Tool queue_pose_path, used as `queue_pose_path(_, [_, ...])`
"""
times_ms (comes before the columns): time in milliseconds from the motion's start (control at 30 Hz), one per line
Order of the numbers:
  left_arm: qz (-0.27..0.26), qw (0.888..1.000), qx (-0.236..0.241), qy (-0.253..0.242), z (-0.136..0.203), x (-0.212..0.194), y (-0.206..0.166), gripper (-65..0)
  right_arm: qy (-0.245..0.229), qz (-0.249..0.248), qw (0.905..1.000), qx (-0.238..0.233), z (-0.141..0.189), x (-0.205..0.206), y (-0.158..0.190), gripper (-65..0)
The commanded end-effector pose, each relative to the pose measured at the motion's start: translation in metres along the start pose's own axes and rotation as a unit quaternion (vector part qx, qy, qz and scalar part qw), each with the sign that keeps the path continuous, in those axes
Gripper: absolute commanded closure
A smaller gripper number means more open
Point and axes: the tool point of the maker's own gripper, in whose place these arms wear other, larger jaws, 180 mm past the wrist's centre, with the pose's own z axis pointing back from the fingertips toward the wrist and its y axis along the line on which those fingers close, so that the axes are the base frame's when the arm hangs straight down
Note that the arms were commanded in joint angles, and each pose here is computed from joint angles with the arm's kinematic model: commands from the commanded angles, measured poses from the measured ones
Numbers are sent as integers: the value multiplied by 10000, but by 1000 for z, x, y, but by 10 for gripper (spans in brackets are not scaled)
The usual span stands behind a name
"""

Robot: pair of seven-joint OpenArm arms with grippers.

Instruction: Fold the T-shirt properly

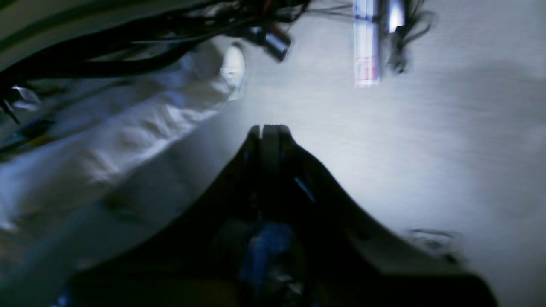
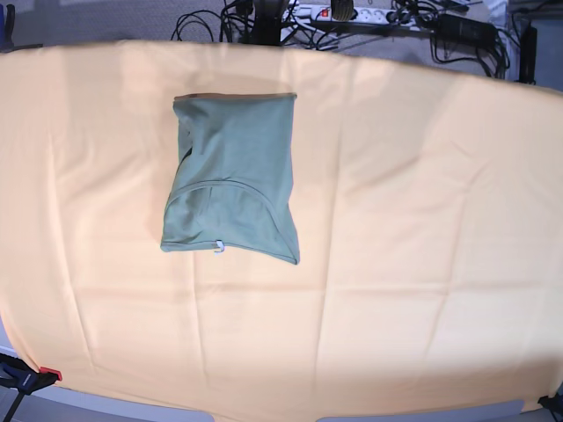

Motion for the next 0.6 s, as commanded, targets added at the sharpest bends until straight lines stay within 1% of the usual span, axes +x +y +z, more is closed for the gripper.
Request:
queue_pose_path(0, [217, 9996, -147, 39, -7, -9, -1, 0, 120, -200, 9996, 134, -5, -11, -1, 0])
queue_pose_path(100, [682, 9971, -296, 167, -39, -28, 13, 0, 693, -537, 9959, 232, -35, -36, -18, 0])
queue_pose_path(167, [835, 9958, -295, 225, -59, -31, 28, 0, 812, -621, 9946, 196, -55, -37, -33, 0])
queue_pose_path(267, [1009, 9945, -218, 193, -86, -25, 51, 0, 934, -639, 9936, -19, -86, -34, -55, 0])
queue_pose_path(333, [1001, 9947, -93, 236, -106, -18, 67, 0, 963, -561, 9935, -210, -107, -29, -70, 0])
queue_pose_path(433, [989, 9948, 96, 230, -138, -6, 87, 0, 892, -297, 9942, -524, -136, -17, -91, 0])
queue_pose_path(567, [936, 9954, 211, 58, -178, 16, 101, 0, 549, 170, 9955, -759, -171, 7, -108, 0])
